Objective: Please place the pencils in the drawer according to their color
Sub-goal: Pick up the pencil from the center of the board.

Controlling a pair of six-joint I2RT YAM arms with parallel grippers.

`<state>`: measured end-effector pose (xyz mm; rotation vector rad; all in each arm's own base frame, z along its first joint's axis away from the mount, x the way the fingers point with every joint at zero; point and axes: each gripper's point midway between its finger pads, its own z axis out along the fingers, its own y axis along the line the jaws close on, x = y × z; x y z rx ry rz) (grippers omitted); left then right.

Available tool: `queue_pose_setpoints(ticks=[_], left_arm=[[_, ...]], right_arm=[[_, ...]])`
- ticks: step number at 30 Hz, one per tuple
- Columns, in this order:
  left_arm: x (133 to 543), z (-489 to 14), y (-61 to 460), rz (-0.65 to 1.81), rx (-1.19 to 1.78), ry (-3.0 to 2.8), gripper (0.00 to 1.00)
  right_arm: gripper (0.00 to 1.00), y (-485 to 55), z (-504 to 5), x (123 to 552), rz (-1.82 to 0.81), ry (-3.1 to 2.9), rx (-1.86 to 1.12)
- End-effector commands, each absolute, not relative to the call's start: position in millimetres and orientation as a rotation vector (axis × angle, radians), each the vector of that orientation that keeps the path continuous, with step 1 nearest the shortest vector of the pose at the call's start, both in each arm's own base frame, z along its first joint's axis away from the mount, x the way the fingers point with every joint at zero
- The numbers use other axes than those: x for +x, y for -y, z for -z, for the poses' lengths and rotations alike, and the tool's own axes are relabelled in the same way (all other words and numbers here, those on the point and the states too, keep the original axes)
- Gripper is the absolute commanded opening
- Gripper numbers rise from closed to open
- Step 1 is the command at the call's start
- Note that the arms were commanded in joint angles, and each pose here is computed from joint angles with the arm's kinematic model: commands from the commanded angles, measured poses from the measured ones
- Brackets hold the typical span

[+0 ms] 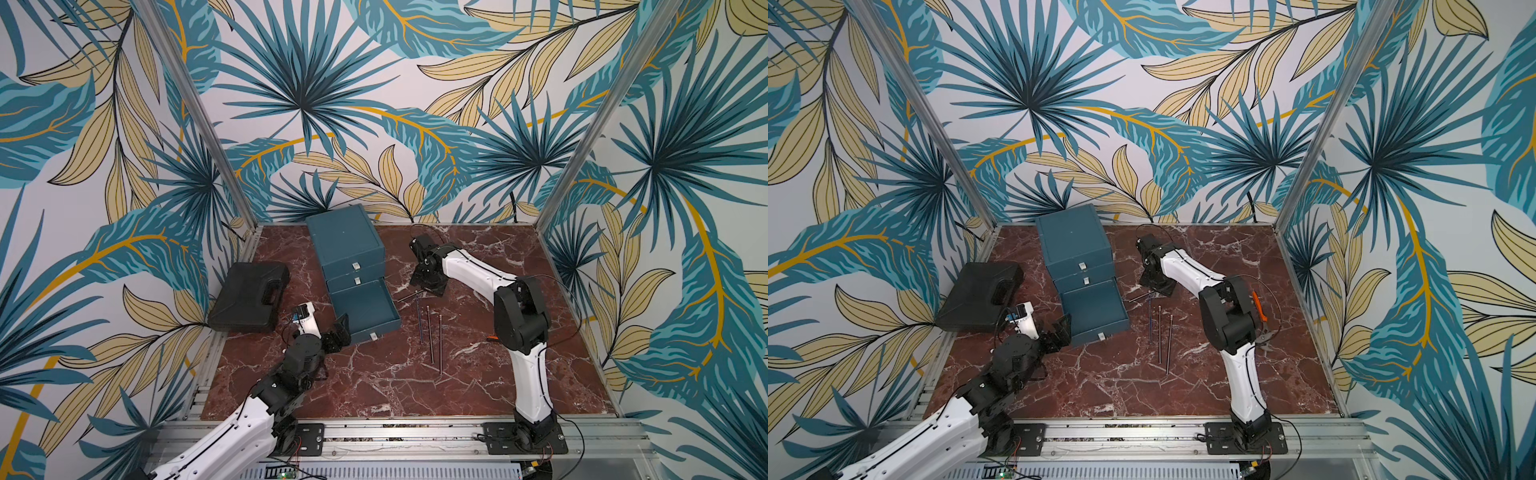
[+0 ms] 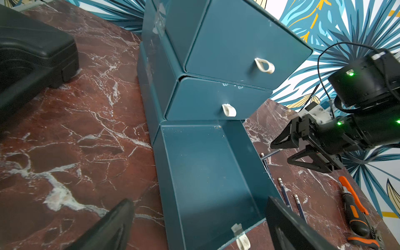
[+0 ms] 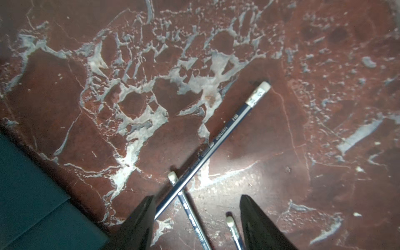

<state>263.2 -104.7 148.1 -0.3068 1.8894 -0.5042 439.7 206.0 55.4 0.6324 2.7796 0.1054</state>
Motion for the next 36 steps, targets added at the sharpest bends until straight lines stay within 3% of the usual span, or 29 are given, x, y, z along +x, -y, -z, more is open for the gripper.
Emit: queue_pose_setpoints(ticks=[1, 14, 27, 36], left_arm=[[268.3, -169.7, 110.4, 0.546, -0.287, -1.830, 1.00], [267.6, -170.7, 112.4, 0.561, -0.280, -1.828, 1.00], [267.5, -173.1, 111.4, 0.561, -0.286, -1.821, 1.00], [265.7, -173.2, 109.9, 0.560, -0.289, -1.823, 1.00]], right_arm=[[0.65, -201.3, -43.2, 430.2, -0.056, -2.838, 0.673], [0.57, -192.3, -15.6, 444.5, -0.011, -2.845, 0.746], [0.29, -173.8, -3.0, 439.9, 0.052, -2.837, 0.805], [0.19, -173.5, 0.8, 438.1, -0.002, -2.818, 0.845]])
